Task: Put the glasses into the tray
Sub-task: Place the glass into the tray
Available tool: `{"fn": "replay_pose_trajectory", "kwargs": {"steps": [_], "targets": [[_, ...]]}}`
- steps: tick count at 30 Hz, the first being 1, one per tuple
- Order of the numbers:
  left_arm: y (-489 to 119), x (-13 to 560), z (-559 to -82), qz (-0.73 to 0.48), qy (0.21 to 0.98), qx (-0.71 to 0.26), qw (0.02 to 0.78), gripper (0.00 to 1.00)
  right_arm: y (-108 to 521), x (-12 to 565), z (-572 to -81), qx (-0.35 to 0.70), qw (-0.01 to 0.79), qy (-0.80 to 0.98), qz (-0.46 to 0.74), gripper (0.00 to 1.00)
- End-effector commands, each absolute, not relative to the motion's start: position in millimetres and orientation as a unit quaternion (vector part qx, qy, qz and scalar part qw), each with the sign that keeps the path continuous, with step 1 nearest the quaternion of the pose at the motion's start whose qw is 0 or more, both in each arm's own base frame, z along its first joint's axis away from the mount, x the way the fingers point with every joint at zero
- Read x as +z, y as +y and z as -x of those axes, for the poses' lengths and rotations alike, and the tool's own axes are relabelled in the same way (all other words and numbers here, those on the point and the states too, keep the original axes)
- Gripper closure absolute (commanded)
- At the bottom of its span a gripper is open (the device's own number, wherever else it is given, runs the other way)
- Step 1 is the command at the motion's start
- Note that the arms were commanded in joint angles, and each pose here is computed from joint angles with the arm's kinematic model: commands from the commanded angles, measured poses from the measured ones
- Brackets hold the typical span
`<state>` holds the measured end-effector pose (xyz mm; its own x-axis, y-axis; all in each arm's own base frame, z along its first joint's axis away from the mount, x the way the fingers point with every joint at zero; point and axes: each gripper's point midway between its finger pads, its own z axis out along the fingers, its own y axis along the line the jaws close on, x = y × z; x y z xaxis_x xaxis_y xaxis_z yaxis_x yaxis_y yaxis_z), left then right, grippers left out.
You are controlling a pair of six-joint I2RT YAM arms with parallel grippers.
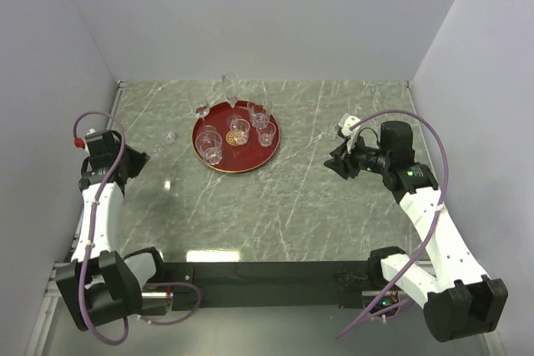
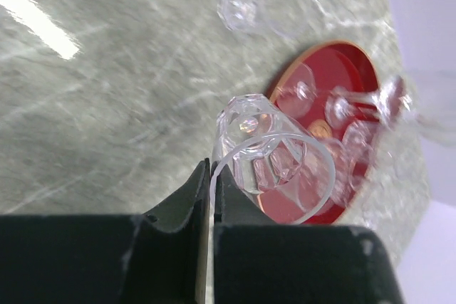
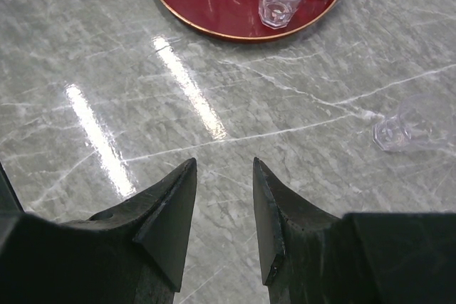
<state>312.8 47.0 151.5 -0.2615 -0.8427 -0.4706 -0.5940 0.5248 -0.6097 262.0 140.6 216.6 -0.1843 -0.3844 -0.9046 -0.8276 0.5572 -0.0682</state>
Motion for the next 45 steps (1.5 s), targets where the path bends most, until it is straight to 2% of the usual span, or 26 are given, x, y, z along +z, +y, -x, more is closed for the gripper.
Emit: {"fn": "replay_pose_trajectory", "kwargs": {"steps": [1,6,15,45], "targets": [[30,187,-316,0.403,0.783,-0.201,0.429,1.00,140,219,-264,0.228,0.496,0.729,0.414,0.55],[14,213,-313,0.337,0.784,-0.233,0.466,1.00,140,218,-265,0.227,0.496,0.730,0.413,0.55],[-11,232,-307,0.252,0.800,-0.277,0.468,1.00,139,217,-267,0.225,0.495,0.731,0.412,0.55],[-104,238,-289,0.089,0.832,-0.301,0.457,1.00,137,211,-270,0.222,0.489,0.738,0.408,0.55]]}}
